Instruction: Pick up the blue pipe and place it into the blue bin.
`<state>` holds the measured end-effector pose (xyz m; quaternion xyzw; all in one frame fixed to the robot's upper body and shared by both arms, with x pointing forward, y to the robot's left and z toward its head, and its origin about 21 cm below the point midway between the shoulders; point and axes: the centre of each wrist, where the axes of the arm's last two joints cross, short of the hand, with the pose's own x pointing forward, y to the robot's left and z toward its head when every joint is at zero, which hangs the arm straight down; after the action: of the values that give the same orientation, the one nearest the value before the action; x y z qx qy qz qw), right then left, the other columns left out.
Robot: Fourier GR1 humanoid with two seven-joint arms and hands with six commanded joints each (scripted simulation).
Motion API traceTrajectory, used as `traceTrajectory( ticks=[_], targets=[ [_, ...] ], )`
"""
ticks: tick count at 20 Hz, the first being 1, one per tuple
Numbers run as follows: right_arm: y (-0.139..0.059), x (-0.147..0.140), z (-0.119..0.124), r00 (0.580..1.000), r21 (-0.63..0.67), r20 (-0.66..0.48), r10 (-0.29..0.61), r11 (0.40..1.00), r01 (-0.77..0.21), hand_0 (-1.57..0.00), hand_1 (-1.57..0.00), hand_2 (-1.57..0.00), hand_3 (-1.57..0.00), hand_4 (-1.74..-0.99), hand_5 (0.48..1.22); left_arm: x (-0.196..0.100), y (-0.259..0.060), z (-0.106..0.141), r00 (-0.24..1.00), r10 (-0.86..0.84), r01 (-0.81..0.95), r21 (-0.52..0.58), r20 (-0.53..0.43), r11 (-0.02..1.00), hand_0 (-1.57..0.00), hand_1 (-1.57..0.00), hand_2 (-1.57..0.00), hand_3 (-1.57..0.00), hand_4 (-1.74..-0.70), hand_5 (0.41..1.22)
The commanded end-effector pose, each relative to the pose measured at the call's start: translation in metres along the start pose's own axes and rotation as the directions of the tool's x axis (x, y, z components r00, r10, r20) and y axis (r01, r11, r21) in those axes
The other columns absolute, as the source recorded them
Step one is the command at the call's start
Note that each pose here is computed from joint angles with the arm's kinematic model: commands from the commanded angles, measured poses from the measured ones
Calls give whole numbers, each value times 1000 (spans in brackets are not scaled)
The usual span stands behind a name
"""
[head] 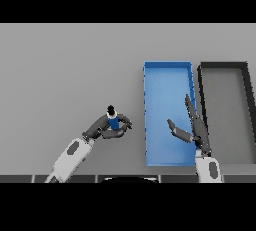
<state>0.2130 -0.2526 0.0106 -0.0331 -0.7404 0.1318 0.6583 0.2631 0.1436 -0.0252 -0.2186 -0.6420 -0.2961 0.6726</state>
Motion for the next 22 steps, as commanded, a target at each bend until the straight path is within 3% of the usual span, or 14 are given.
traceTrajectory(
  ticks=[1,4,8,14,22],
  targets=[
    [0,0,-2,1000,-1,-1,2,1000,-2,1,1,1,1,-1261,609,-1,-3,-2,1000,0,0,3,9,1000,-849,-945,-1013,-1003,-1481,969],
    [0,0,-5,1000,-3,-4,-3,1000,3,1,1,1,1,-1260,614,-1,-10,-2,998,-24,23,12,52,1000,-1201,-1250,-1285,-1215,-1604,1092],
    [4,2,-8,1000,9,4,3,1000,-3,1,1,1,1,-1250,622,3,-21,-4,994,-46,45,14,103,999,-1420,-1440,-1454,-1365,-1679,1168],
    [3,1,-5,1000,6,-10,28,1000,-28,1,1,1,1,-1228,629,47,-25,-11,963,-40,51,-34,266,998,-1531,-1537,-1540,-1439,-1717,1207],
    [-2,-1,-2,999,2,1,40,999,-40,1,1,1,1,-1189,631,82,-28,-15,963,-65,93,-99,261,991,-1564,-1565,-1566,-1442,-1727,1219]
  ],
)
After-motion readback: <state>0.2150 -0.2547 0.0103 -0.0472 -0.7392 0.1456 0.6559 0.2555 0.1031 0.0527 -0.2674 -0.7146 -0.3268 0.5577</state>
